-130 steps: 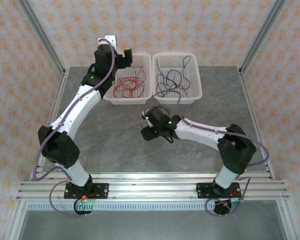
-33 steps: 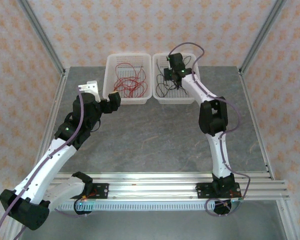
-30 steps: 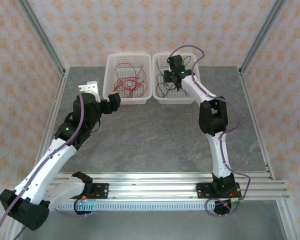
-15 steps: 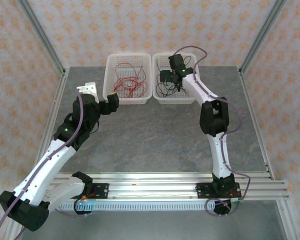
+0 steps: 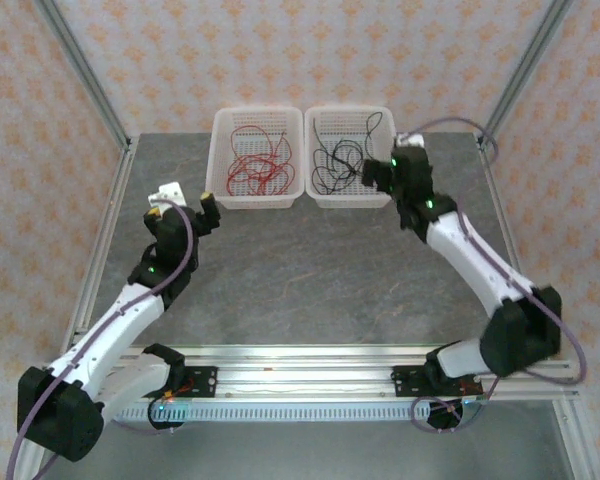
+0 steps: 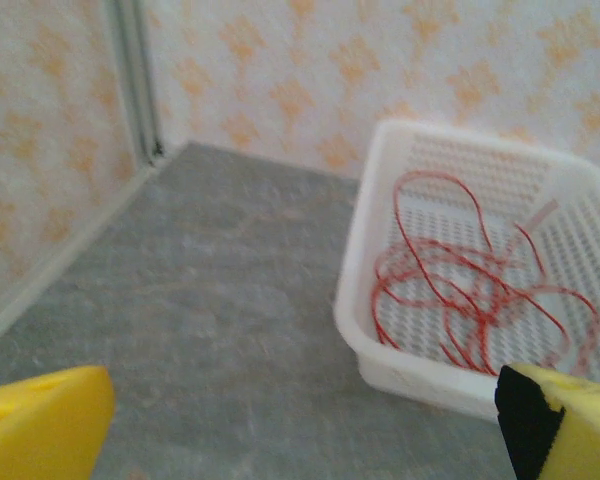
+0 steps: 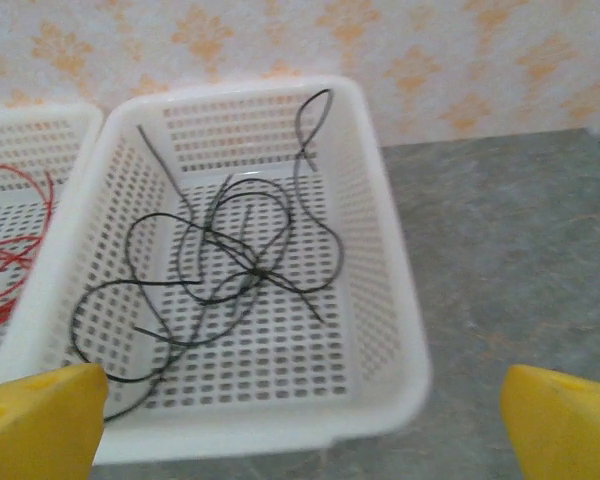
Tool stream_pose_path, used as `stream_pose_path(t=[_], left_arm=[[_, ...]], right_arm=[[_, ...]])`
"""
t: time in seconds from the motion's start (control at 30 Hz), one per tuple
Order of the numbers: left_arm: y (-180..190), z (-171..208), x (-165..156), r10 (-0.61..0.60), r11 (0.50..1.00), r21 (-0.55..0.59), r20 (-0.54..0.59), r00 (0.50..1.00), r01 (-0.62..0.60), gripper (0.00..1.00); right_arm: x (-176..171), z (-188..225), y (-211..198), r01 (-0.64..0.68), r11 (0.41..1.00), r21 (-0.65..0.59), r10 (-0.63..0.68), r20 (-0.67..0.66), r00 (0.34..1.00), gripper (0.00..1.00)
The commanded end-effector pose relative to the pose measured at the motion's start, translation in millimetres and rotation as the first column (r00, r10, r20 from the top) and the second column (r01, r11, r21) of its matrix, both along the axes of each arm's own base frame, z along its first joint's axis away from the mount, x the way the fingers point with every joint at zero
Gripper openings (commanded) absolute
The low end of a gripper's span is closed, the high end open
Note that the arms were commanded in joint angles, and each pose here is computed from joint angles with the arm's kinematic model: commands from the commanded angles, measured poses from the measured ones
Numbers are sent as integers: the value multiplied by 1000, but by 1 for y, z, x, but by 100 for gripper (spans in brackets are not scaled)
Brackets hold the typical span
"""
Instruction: Untangle the cables
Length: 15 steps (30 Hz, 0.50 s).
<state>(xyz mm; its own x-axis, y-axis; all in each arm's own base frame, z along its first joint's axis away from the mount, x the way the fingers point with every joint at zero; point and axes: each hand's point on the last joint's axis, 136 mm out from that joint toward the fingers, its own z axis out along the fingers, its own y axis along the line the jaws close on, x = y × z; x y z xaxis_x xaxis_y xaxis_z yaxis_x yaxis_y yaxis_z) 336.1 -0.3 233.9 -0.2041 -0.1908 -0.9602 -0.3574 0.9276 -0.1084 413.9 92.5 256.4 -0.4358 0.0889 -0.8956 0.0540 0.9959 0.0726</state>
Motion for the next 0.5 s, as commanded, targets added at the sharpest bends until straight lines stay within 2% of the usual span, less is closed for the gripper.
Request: stream_pose_path(t=[0.0,0.13,0.23,0.3,0.4,0.47], left_arm=[[24,4,-10,108,992,45,212,971,-120,99],[46,-31,-35,188,972,79,290,938,-219,99],[61,-47,-38,223,960,103,290,931,-262,99],[68,-53,-38,229,956,109,308,923,-274,99],[75,-64,-37,231,963,47,357,905,-264,100],[73,-62,-38,208,965,72,380,901,-253,100]], right_arm=[[-18,-24,-27,84,994,-68,-76,106,991,100],[-58,-49,-52,136,987,-82,-114,229,967,100],[-78,-62,-67,179,981,-70,-151,298,942,100],[-85,-69,-77,214,975,-57,-184,329,926,100],[-93,-84,-89,242,969,-47,-208,368,906,100],[-95,-90,-97,256,966,-31,-223,398,890,100]])
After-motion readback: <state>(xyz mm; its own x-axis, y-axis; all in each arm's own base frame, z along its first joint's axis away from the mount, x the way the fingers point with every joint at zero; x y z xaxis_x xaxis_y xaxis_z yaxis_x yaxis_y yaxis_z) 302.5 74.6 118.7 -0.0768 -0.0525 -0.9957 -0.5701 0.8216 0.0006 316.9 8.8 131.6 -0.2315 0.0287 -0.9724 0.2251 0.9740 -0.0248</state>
